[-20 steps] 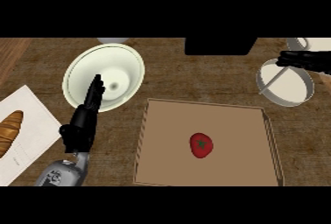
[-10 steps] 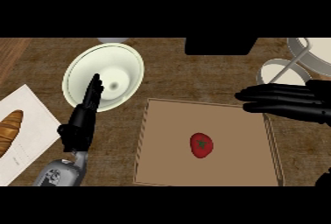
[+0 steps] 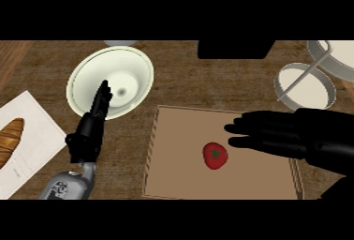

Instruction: Pick the tomato from the tray and place it in the tiered basket

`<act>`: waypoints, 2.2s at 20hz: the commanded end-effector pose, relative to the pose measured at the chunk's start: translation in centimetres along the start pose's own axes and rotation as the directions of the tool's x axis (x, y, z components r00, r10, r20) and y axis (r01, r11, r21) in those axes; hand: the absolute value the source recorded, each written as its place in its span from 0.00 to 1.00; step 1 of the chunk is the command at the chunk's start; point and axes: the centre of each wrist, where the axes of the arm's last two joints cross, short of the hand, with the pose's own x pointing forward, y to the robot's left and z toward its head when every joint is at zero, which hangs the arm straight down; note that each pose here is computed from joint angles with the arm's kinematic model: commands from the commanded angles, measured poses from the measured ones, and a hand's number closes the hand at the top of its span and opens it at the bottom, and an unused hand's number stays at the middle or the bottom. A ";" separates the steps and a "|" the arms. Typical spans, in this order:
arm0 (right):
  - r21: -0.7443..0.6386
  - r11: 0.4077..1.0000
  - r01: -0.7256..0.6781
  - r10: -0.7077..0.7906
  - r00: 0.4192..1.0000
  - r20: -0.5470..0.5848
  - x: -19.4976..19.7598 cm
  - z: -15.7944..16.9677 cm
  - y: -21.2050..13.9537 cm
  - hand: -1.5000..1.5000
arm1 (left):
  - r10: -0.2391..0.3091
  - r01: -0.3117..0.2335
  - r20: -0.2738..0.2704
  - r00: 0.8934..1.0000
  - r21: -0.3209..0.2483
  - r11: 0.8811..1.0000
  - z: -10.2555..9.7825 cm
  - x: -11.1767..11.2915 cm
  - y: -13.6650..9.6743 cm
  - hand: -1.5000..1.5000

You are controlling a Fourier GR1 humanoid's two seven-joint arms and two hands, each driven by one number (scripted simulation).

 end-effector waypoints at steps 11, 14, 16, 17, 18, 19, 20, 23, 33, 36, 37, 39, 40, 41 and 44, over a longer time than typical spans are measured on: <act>0.114 0.985 -0.133 0.148 0.980 -0.131 -1.3 -2.4 1.0 0.00 | 0.001 -0.001 -0.013 1.000 0.005 1.000 -0.8 -2.1 -0.2 0.50; 0.109 0.981 -0.159 0.174 0.972 -0.156 -1.0 -1.0 2.3 0.00 | 0.004 -0.004 -0.009 1.000 0.005 1.000 0.2 -0.6 1.2 0.50; 0.125 0.977 -0.171 0.190 0.968 -0.162 -1.5 0.3 1.6 0.00 | -0.002 0.002 -0.013 1.000 -0.014 1.000 0.0 1.4 0.4 0.50; 0.152 0.968 -0.201 0.224 0.962 -0.153 -1.7 -1.4 3.9 0.00 | 0.001 -0.001 -0.004 1.000 -0.002 1.000 0.9 -1.0 0.4 0.50; 0.114 0.976 -0.186 0.203 0.967 -0.156 -1.4 -2.2 1.7 0.00 | -0.004 0.004 0.015 1.000 0.009 1.000 -0.2 1.7 0.3 0.50; 0.116 0.975 -0.188 0.205 0.967 -0.151 -2.6 -1.3 2.9 0.00 | 0.004 -0.004 -0.005 1.000 -0.006 1.000 1.1 -0.4 -1.1 0.50; 0.140 0.968 -0.210 0.229 0.963 -0.139 -1.6 -2.4 1.8 0.00 | 0.000 0.000 0.001 1.000 0.001 1.000 -1.6 0.2 0.0 0.50; 0.138 0.955 -0.263 0.274 0.960 -0.065 -0.9 -1.4 4.2 0.00 | 0.015 -0.015 0.001 1.000 0.008 1.000 -0.2 0.9 -1.8 0.50; 0.084 0.946 -0.312 0.322 0.932 -0.167 -4.9 -4.6 5.4 0.00 | 0.021 -0.021 -0.012 1.000 -0.008 1.000 1.6 0.6 -1.2 0.50; 0.068 0.953 -0.294 0.302 0.934 -0.190 -3.6 -2.3 4.7 0.00 | 0.007 -0.007 -0.001 1.000 -0.010 1.000 -0.6 0.6 0.5 0.50; 0.093 0.952 -0.292 0.304 0.934 -0.188 -5.4 -4.5 5.6 0.00 | 0.001 -0.001 0.007 1.000 0.011 1.000 -0.1 0.0 2.1 0.50; 0.108 0.957 -0.268 0.284 0.941 -0.184 -6.1 -4.4 7.0 0.00 | 0.000 0.000 0.007 1.000 0.007 1.000 0.4 0.9 -0.3 0.50; 0.112 0.956 -0.272 0.289 0.939 -0.185 -6.3 -5.5 6.2 0.00 | 0.003 -0.003 -0.011 1.000 0.008 1.000 -0.7 -1.0 0.2 0.50; 0.107 0.964 -0.244 0.260 0.948 -0.181 -6.7 -4.6 4.7 0.00 | 0.004 -0.004 -0.005 1.000 0.007 1.000 0.7 0.9 -0.7 0.50; 0.130 0.960 -0.247 0.267 0.949 -0.167 -8.7 -3.8 7.3 0.00 | 0.009 -0.009 0.000 1.000 0.010 1.000 1.1 -1.0 1.2 0.50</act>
